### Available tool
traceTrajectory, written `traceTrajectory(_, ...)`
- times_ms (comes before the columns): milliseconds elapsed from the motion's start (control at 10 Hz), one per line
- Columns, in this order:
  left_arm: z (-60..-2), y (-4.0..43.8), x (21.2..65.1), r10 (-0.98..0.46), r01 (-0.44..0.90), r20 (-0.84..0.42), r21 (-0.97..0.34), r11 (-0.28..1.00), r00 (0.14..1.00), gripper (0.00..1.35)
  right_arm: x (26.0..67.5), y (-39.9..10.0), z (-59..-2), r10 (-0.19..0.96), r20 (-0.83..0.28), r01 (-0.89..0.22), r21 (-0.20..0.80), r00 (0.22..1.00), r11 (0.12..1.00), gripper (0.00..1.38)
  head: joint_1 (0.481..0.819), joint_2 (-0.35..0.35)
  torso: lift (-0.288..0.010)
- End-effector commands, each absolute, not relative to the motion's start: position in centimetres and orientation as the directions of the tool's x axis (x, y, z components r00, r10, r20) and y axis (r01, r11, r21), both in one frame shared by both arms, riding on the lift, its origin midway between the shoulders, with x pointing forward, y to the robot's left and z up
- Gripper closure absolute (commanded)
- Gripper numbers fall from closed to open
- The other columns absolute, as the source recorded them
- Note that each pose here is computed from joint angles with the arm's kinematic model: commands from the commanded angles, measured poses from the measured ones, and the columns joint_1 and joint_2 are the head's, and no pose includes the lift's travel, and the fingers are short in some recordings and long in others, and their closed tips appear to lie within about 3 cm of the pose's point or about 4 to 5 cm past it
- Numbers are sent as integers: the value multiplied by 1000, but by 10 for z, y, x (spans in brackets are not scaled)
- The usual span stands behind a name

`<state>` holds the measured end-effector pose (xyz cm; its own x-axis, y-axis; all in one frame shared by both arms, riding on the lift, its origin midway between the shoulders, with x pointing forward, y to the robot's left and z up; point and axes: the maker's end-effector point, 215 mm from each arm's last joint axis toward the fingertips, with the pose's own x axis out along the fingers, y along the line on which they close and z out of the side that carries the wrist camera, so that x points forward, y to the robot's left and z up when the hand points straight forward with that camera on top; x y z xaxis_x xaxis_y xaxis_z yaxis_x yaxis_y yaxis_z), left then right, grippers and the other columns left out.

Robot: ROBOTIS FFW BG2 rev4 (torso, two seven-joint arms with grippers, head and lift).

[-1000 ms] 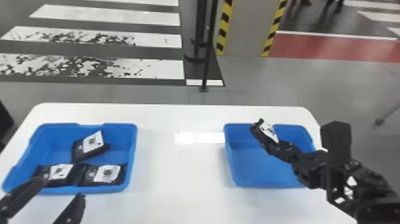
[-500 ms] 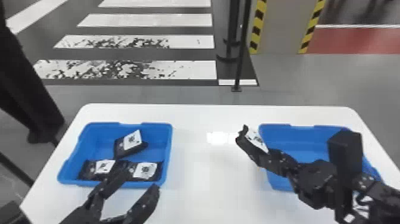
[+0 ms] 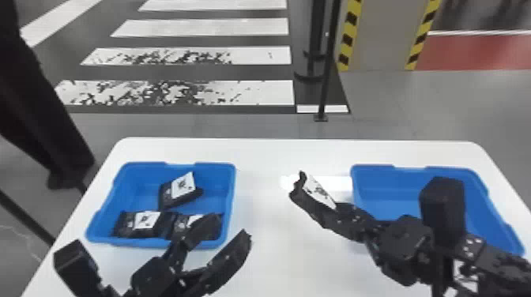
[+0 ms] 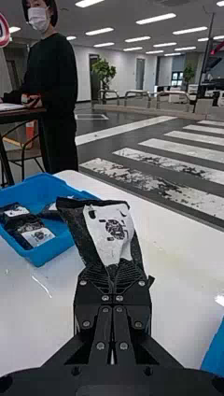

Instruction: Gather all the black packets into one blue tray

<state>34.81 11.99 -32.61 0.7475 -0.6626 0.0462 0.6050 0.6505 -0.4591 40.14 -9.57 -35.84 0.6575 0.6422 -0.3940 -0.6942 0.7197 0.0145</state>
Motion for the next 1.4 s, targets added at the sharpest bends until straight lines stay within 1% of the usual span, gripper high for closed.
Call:
traceTrajectory(0,-329,98,357,-689,624,91,-521,582,719,288,395,-81,-356,665,-393,-719,12,636,695,1283,695,41,-110)
traceTrajectory(200,-317,86,374,-698,657,140,-506,559,702,288,386,-61,-356,700,-387,-751,26,600,659,1283,695,28,-110)
traceTrajectory(500,-331,76,393,-703,654,142,-529,541,697,294,375,-44,-347,732,-372,-782,26,571,623,1285,695,43,-110)
traceTrajectory(600,-337,73,395,-703,649,145,-545,530,696,360,375,-41,-344,736,-367,-786,22,569,618,1285,695,48,-110)
traceTrajectory(800,-348,63,398,-713,646,138,-564,514,687,848,373,-38,-343,742,-365,-792,23,562,611,1283,695,47,-110)
traceTrajectory(900,-338,66,403,-699,660,169,-534,528,695,1064,373,-37,-345,742,-369,-793,23,559,609,1283,695,43,-110)
traceTrajectory(1000,-328,72,407,-678,668,197,-497,554,708,1202,372,-37,-347,742,-373,-794,26,556,608,1283,695,41,-110)
traceTrajectory(1300,-314,82,413,-659,683,227,-416,600,717,1207,372,-36,-348,747,-373,-797,32,550,603,1282,695,55,-110)
